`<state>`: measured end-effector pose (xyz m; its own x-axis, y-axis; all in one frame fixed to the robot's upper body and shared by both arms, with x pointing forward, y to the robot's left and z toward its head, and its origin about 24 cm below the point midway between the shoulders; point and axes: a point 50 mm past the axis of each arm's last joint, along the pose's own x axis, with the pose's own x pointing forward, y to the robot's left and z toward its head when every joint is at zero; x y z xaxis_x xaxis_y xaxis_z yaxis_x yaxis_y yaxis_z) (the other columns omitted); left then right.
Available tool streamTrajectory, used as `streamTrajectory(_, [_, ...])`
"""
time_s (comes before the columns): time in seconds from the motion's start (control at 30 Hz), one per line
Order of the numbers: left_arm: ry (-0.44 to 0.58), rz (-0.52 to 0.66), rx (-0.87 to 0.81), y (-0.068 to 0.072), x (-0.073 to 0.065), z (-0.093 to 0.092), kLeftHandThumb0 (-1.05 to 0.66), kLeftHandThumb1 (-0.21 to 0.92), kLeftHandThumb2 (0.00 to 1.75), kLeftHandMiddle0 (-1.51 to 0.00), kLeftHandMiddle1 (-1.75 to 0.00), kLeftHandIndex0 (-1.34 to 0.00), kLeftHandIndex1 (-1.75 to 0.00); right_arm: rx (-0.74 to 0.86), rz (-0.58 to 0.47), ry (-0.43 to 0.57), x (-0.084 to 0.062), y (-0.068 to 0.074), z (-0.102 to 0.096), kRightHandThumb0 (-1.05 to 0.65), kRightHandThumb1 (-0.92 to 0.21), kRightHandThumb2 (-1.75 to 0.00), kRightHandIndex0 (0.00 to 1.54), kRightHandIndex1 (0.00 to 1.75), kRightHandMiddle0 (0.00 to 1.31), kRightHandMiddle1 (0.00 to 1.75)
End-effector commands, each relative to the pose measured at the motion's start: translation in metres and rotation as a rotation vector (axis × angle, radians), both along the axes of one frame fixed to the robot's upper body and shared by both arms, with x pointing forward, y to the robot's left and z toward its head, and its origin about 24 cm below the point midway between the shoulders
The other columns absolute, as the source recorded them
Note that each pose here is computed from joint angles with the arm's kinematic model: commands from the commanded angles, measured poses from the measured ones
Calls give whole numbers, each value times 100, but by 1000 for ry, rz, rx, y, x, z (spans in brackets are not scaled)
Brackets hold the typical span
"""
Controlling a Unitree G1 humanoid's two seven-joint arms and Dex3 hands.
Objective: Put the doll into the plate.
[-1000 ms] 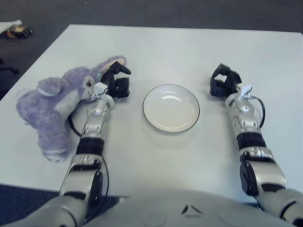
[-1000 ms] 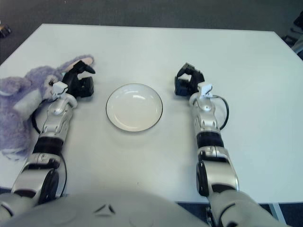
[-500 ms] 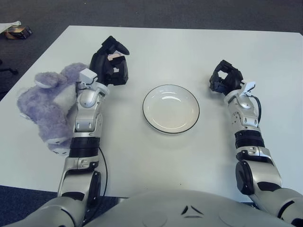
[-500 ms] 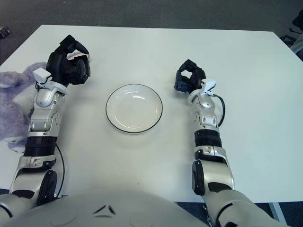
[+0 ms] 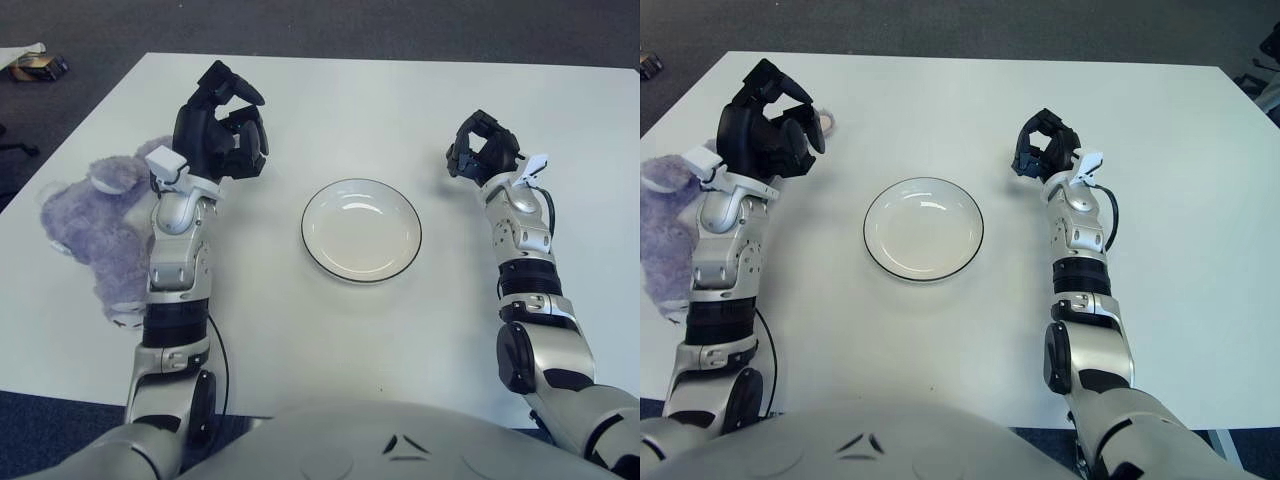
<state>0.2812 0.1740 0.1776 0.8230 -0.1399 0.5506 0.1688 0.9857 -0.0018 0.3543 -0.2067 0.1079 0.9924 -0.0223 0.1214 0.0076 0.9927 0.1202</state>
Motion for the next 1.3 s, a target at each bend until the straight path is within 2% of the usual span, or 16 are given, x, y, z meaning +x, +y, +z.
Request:
streamTrajectory(0.0, [16, -12, -38, 1, -5, 0, -47, 35, 127, -108, -175, -58, -175, 12, -6, -7, 3, -3, 4, -47, -34, -128, 126, 175, 59, 175])
streamTrajectory(0.33, [14, -81, -88, -2, -11, 5, -49, 30, 133, -112, -175, -62, -175, 2, -6, -10, 6, -1, 3, -47, -34, -129, 128, 175, 60, 175])
streamTrajectory(0.67, [-27, -69, -119, 8, -15, 15, -50, 27, 137, -112, -175, -65, -175, -2, -7, 1, 7, 0, 0, -48, -32, -131, 129, 175, 61, 175])
streamTrajectory(0.8, [-79, -8, -105, 29, -22, 33, -49, 29, 136, -111, -175, -64, -175, 3, -8, 8, 7, 1, -1, -48, -33, -130, 129, 175, 61, 175])
streamTrajectory(0.9, [-124, 88, -33, 44, -25, 48, -49, 29, 135, -110, -175, -63, -175, 3, -10, 14, 7, 1, -2, -48, -33, -130, 129, 175, 60, 175])
streamTrajectory(1.0, [-117, 154, 28, 49, -26, 51, -49, 30, 134, -108, -175, -63, -175, 3, -10, 17, 7, 1, -2, -47, -34, -128, 128, 175, 59, 175])
streamTrajectory(1.27, [-39, 278, 116, 65, -25, 51, -44, 43, 117, -94, -175, -52, -175, 10, -8, 20, 8, 1, -3, -47, -35, -128, 128, 175, 59, 175])
